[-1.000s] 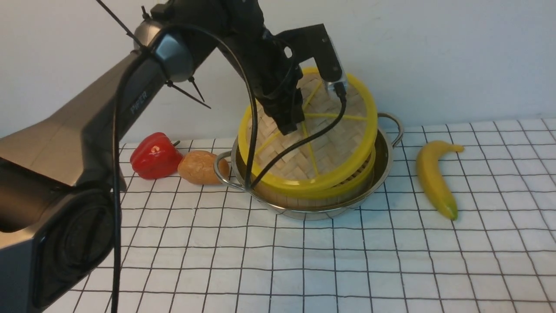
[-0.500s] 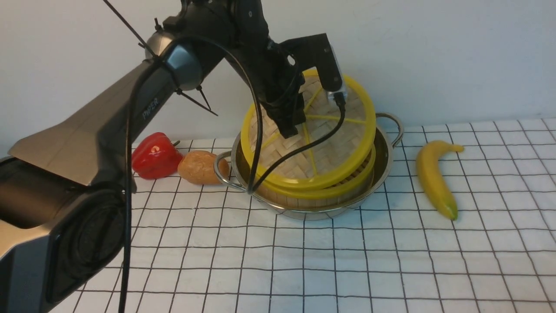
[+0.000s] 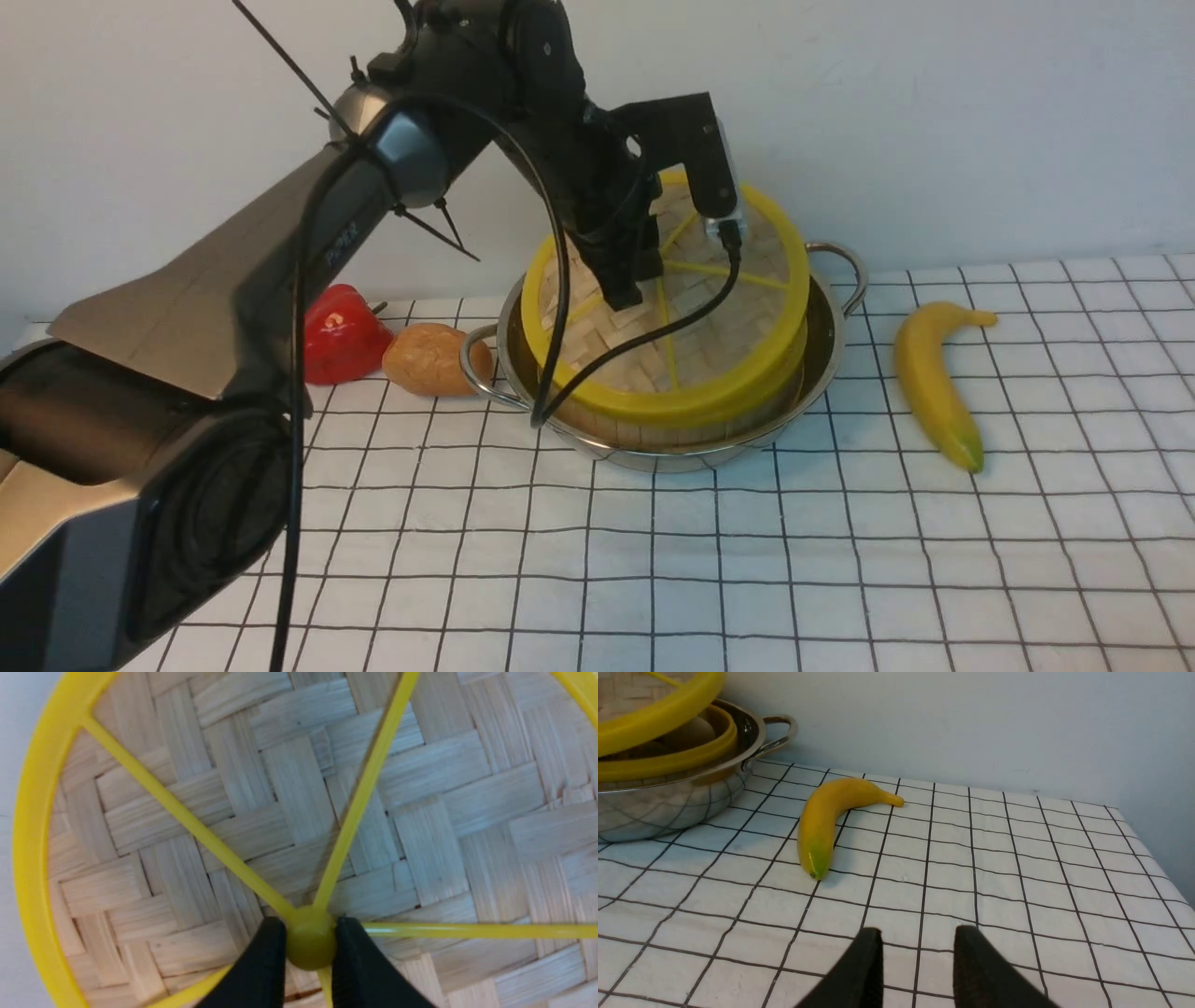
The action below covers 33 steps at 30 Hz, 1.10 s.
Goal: Place the steamer in the pot on the white tablecloth, and put the lid on the steamer.
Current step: 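Place the yellow bamboo steamer lid onto the steamer in the pot with the left gripper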
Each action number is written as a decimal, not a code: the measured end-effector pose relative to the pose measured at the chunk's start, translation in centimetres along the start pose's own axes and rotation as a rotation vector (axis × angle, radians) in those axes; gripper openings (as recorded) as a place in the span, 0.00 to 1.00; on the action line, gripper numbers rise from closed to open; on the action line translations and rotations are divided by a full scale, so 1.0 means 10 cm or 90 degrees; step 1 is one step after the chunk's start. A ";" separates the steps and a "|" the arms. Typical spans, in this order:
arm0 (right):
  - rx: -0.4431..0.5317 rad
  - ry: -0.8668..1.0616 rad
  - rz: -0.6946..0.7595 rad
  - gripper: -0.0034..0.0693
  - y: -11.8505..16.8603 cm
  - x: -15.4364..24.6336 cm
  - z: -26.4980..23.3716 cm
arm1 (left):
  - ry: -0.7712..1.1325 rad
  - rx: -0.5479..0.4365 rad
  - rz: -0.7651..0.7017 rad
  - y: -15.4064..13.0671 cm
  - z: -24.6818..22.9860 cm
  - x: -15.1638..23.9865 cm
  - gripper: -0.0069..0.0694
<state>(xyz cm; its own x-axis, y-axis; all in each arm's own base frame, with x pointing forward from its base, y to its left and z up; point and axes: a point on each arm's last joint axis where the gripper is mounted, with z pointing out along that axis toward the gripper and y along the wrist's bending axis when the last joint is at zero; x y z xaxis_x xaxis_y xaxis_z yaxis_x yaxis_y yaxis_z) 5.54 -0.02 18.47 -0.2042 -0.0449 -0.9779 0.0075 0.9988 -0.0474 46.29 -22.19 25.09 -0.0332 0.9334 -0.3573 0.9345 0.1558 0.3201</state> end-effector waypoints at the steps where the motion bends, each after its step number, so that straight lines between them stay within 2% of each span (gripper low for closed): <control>1: 0.000 0.000 0.000 0.38 0.00 0.00 0.00 | 0.003 0.004 0.001 0.00 0.04 0.01 0.24; 6: 0.000 0.000 0.000 0.38 0.00 0.00 0.00 | 0.005 0.008 0.021 -0.01 0.11 0.03 0.24; 14: 0.000 0.000 0.000 0.38 0.00 0.00 0.00 | -0.018 -0.027 0.059 0.04 0.14 -0.01 0.24; 29: 0.000 0.000 0.000 0.38 0.00 0.00 0.00 | -0.021 -0.021 0.059 0.03 0.25 0.01 0.24; 31: 0.000 0.000 0.000 0.38 0.00 0.00 0.00 | -0.024 -0.023 0.058 0.03 0.25 0.00 0.27; 33: 0.000 0.000 0.000 0.38 0.00 0.00 0.00 | -0.029 -0.030 0.057 0.04 0.25 0.00 0.35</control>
<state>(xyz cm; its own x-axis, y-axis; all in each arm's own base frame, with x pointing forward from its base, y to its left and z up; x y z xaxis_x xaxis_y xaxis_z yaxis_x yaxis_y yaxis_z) 5.54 -0.02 18.47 -0.2042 -0.0449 -0.9779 0.0075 0.9988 -0.0474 47.56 -22.97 23.02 0.0660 0.9288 -0.3646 0.9152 0.0892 0.3931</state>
